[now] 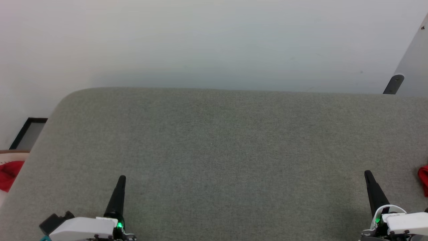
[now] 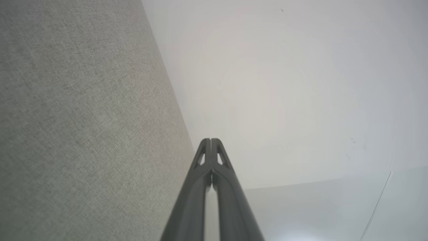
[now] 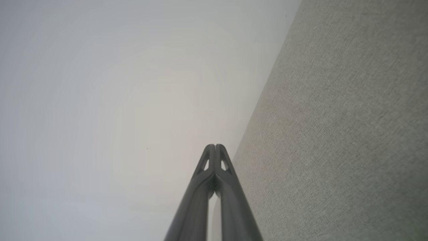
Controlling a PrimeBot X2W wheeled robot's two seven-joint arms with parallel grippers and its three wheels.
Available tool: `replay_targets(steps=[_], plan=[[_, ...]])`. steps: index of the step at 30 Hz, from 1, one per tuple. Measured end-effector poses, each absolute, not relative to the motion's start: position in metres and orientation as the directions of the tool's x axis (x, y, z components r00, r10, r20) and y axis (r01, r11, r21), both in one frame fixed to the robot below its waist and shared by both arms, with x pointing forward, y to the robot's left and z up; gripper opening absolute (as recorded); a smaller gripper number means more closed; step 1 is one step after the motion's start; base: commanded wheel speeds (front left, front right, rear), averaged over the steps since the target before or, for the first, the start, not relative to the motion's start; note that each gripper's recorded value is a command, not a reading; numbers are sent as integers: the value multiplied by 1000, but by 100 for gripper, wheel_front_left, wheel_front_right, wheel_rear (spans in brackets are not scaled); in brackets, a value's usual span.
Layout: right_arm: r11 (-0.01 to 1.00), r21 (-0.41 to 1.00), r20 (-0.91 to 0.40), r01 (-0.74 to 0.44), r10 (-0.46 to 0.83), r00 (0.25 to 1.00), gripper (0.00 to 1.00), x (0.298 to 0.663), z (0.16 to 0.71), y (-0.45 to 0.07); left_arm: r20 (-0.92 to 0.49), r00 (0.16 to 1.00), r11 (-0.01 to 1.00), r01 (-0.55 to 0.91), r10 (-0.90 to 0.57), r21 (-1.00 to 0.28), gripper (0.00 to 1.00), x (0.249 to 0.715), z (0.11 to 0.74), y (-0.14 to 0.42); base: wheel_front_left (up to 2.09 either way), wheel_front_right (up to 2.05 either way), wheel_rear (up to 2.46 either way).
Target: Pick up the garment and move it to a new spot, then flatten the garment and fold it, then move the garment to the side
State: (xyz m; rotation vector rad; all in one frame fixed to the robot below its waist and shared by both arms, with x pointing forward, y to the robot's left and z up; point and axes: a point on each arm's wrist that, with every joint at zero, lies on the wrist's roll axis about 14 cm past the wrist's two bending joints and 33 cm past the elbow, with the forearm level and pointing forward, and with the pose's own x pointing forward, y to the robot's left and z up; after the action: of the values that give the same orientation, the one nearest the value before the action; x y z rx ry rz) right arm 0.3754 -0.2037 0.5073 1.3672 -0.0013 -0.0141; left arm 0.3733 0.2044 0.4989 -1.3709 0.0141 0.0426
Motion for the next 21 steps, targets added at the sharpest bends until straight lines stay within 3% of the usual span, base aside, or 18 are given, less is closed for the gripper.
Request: replay_targets(steps=[21], plan=[[54,999,-8,8,-3,1000,0,385,506,-202,-16,1000,52,-17,4,-998,0,384,503,201,0,0,0]])
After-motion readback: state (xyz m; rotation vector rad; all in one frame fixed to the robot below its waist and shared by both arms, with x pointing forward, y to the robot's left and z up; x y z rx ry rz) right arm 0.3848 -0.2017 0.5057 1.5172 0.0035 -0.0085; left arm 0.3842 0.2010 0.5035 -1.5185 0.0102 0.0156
